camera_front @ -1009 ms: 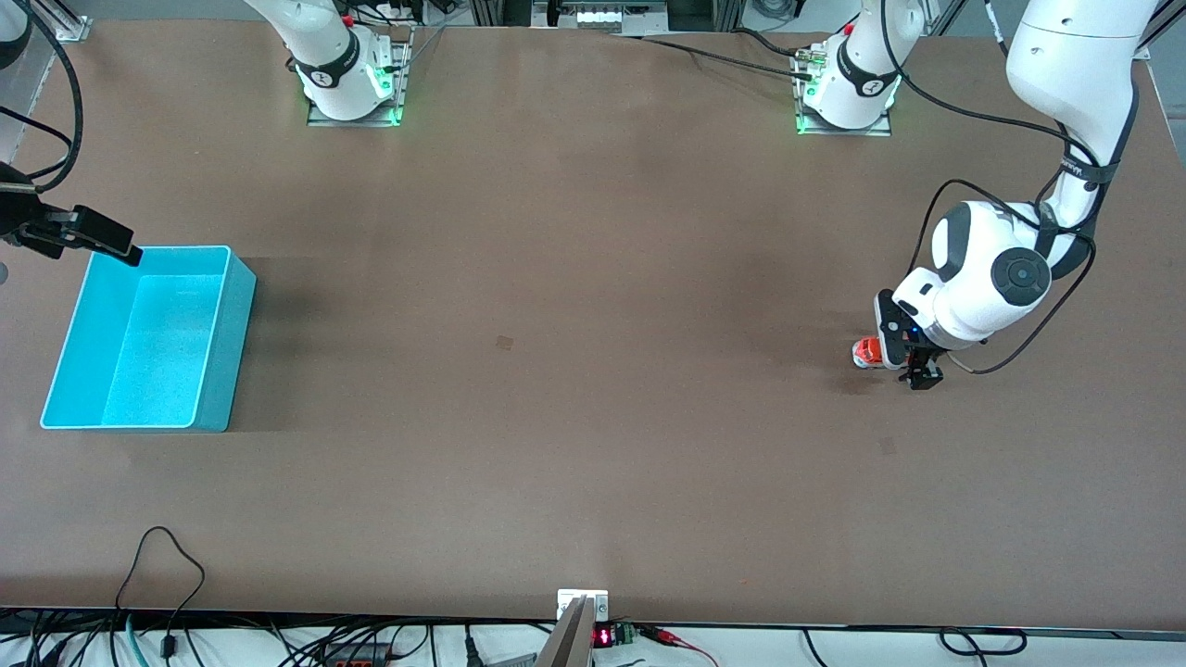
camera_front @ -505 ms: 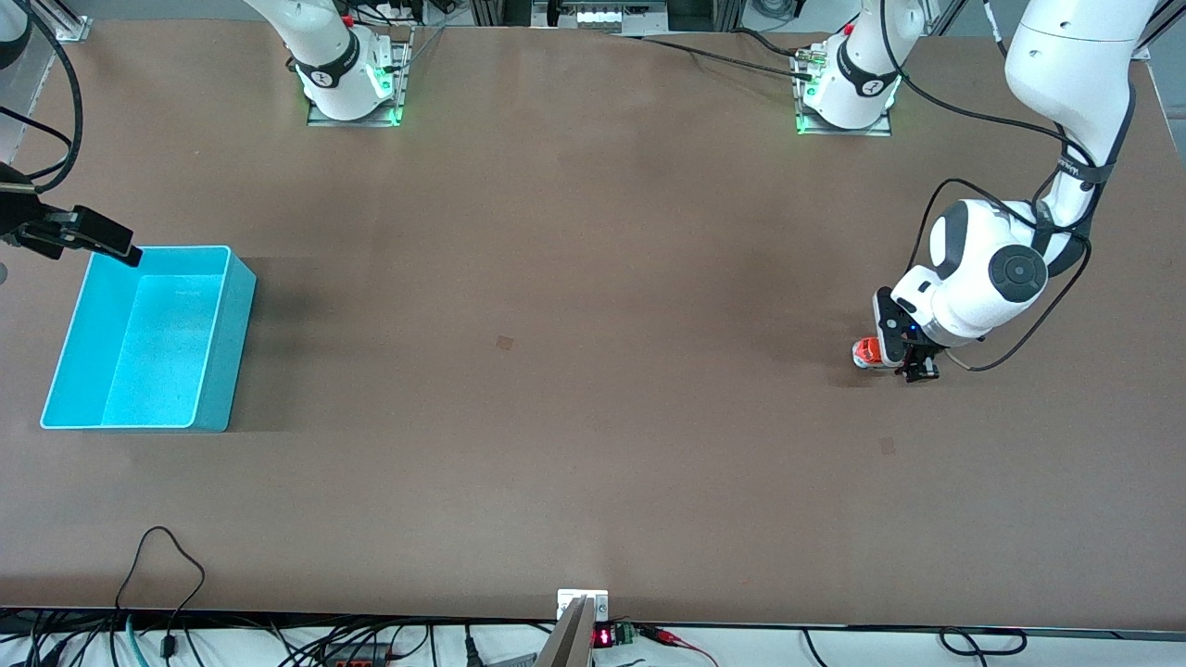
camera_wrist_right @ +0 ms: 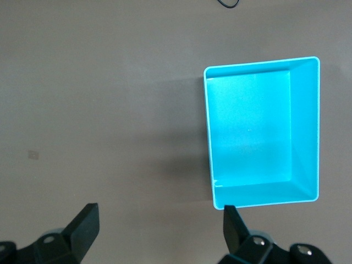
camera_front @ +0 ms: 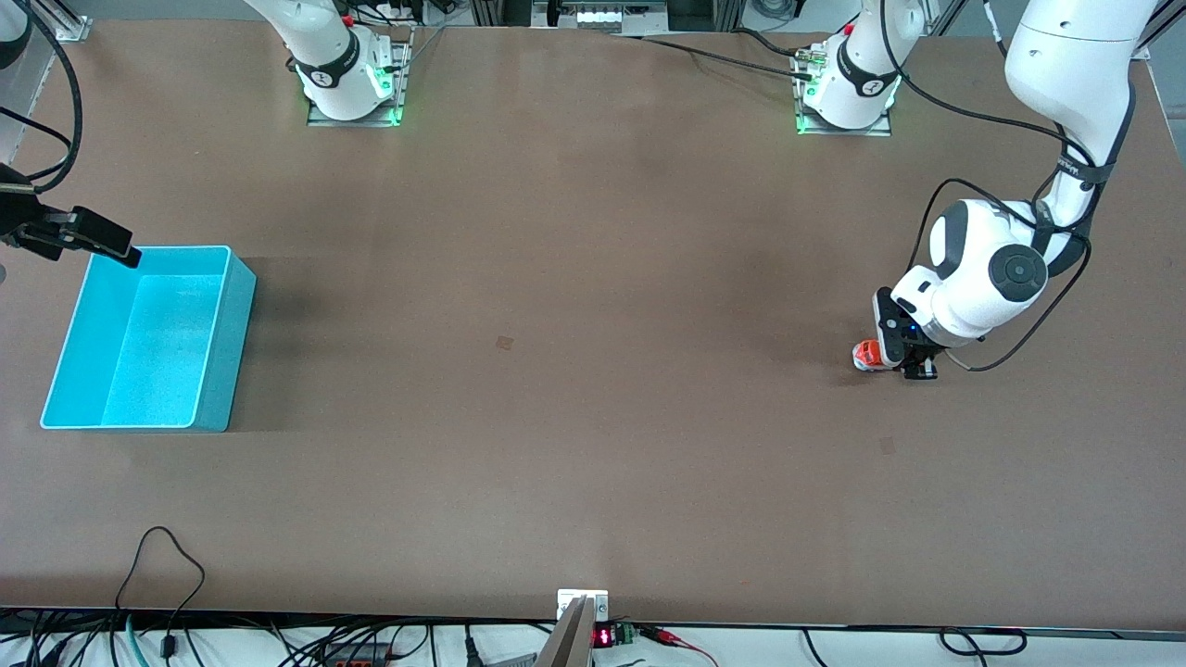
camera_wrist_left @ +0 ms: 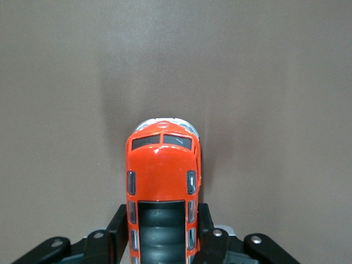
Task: Wind up bus and store in blue box
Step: 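Drag the car backward along the table with the left gripper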
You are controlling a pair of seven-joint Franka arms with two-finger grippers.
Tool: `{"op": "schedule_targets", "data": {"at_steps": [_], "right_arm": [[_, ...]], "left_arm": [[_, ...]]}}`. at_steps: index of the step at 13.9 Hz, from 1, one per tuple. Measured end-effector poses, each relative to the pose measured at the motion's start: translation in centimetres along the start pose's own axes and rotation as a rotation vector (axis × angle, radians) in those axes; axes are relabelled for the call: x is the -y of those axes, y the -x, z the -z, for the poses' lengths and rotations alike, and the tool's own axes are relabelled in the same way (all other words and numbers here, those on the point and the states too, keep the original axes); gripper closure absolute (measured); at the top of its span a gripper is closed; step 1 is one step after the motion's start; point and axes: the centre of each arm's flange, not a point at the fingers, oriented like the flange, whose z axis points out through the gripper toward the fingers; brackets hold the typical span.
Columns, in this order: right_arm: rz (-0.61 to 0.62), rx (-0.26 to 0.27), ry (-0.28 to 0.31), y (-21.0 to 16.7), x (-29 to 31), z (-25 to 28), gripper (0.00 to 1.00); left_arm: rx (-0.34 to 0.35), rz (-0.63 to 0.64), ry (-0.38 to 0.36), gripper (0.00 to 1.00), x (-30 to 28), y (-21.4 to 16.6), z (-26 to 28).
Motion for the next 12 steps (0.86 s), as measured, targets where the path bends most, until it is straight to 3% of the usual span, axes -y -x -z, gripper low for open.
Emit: {"op": "schedule_targets", "data": {"at_steps": [7, 12], "right_arm": [[0.000, -0.003, 0.000, 0.0, 0.0, 0.0, 0.00], [0.000, -0.003, 0.000, 0.0, 0.0, 0.0, 0.00]], "left_arm": [[0.001, -0.029, 0.002, 0.47, 0.0, 0.6, -0.1], [0.002, -0.054, 0.003, 0.47, 0.4, 6.9, -0.3]]}}
